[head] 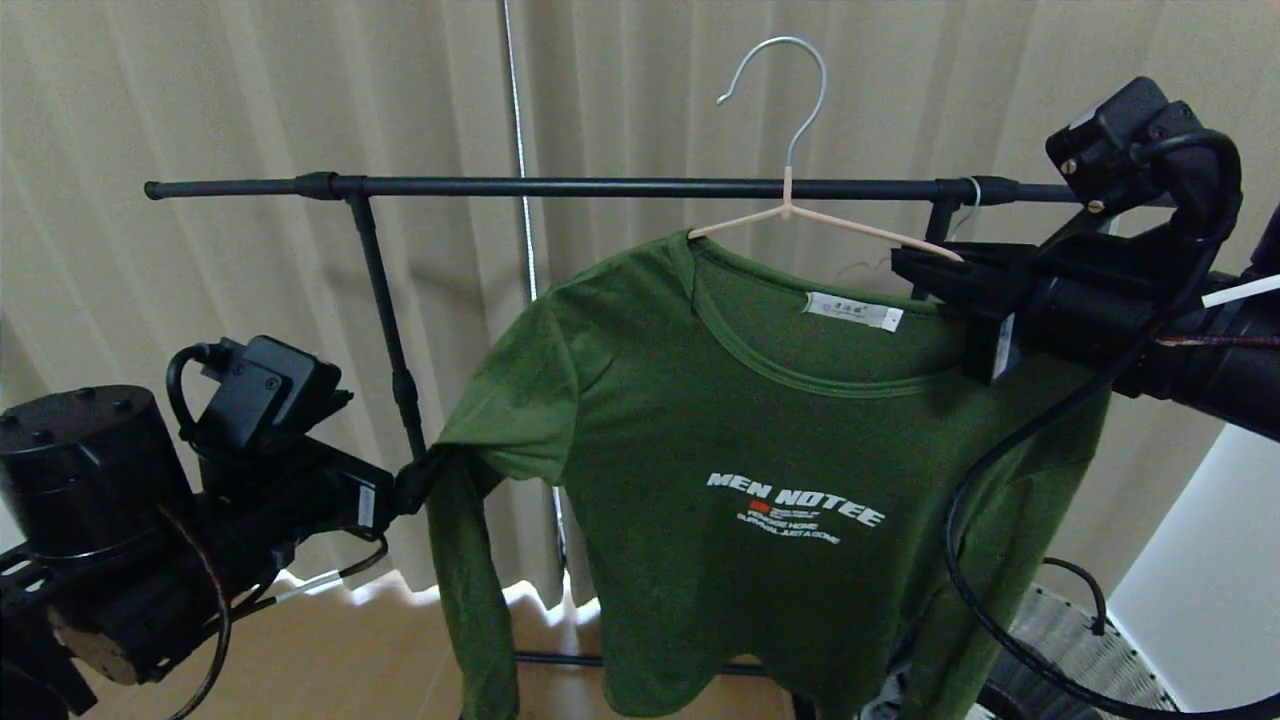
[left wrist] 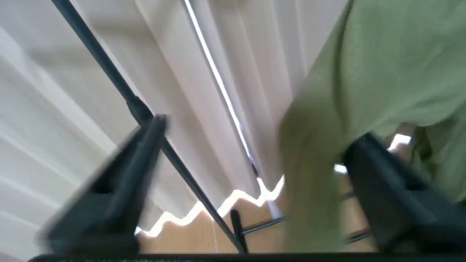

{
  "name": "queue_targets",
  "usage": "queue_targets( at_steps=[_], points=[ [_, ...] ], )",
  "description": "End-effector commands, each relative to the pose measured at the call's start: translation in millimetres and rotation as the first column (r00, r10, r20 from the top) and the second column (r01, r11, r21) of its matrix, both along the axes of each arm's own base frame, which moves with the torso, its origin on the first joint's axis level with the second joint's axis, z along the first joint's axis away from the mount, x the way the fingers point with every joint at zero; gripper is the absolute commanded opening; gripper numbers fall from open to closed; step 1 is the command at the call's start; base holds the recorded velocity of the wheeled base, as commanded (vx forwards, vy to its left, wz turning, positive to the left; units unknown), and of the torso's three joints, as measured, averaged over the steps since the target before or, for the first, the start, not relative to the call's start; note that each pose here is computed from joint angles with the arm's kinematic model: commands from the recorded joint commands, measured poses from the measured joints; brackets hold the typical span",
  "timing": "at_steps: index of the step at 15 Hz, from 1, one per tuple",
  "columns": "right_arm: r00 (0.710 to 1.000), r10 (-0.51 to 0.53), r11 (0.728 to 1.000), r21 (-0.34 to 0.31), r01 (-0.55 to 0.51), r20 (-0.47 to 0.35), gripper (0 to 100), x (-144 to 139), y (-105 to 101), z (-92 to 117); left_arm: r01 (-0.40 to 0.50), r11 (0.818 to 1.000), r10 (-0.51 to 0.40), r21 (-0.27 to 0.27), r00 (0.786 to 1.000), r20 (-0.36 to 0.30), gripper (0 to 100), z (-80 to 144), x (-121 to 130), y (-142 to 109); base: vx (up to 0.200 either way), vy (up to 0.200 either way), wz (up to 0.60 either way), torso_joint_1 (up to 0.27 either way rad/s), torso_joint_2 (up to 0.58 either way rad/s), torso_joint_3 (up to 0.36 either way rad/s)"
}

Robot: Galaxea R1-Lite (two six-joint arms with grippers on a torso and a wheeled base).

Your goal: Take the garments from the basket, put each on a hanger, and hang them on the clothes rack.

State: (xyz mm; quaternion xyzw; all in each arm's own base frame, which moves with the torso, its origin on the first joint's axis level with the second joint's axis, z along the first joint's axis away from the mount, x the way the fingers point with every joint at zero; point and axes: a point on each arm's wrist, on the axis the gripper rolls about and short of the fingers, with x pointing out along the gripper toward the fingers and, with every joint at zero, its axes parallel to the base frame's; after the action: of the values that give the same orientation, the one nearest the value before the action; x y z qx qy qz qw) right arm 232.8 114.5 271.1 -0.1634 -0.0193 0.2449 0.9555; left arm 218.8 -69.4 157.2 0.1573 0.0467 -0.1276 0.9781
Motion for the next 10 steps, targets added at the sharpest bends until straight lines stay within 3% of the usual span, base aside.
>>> queue_targets(
  at_steps=[1,2,4,8,10],
  points=[
    [1.000,-0.011,1.000,-0.004,0.011,-0.008,0,2.0,-1.2,-2.2,0.002,1.000,-0.002,-0.012,1.000,0.031,100,6.8,-12.7,4.1,0.000,0.000,0.00,0.000,0.00,0.000],
    [1.000,-0.021,1.000,-0.006,0.021,-0.011,0,3.1,-2.5,-2.7,0.002,1.000,-0.001,-0.018,0.999,0.040,100,9.0,-15.7,5.1,0.000,0.000,0.00,0.000,0.00,0.000],
    [0.998,-0.056,0.998,-0.015,0.056,-0.026,0,6.6,-10.7,-8.0,0.008,0.993,-0.001,-0.116,0.998,0.055,100,18.9,-29.1,5.7,0.000,0.000,0.00,0.000,0.00,0.000],
    [0.988,-0.122,0.992,-0.048,0.118,-0.091,0,8.5,-27.5,-18.9,-0.020,0.980,0.006,-0.200,0.997,-0.072,100,22.6,-53.4,13.3,0.000,0.000,0.00,0.000,0.00,0.000],
    [0.978,-0.174,0.984,-0.064,0.167,-0.113,0,5.7,-35.7,-18.6,-0.029,0.972,0.008,-0.235,0.996,-0.091,100,23.5,-63.5,17.2,0.000,0.000,0.00,0.000,0.00,0.000]
  ],
)
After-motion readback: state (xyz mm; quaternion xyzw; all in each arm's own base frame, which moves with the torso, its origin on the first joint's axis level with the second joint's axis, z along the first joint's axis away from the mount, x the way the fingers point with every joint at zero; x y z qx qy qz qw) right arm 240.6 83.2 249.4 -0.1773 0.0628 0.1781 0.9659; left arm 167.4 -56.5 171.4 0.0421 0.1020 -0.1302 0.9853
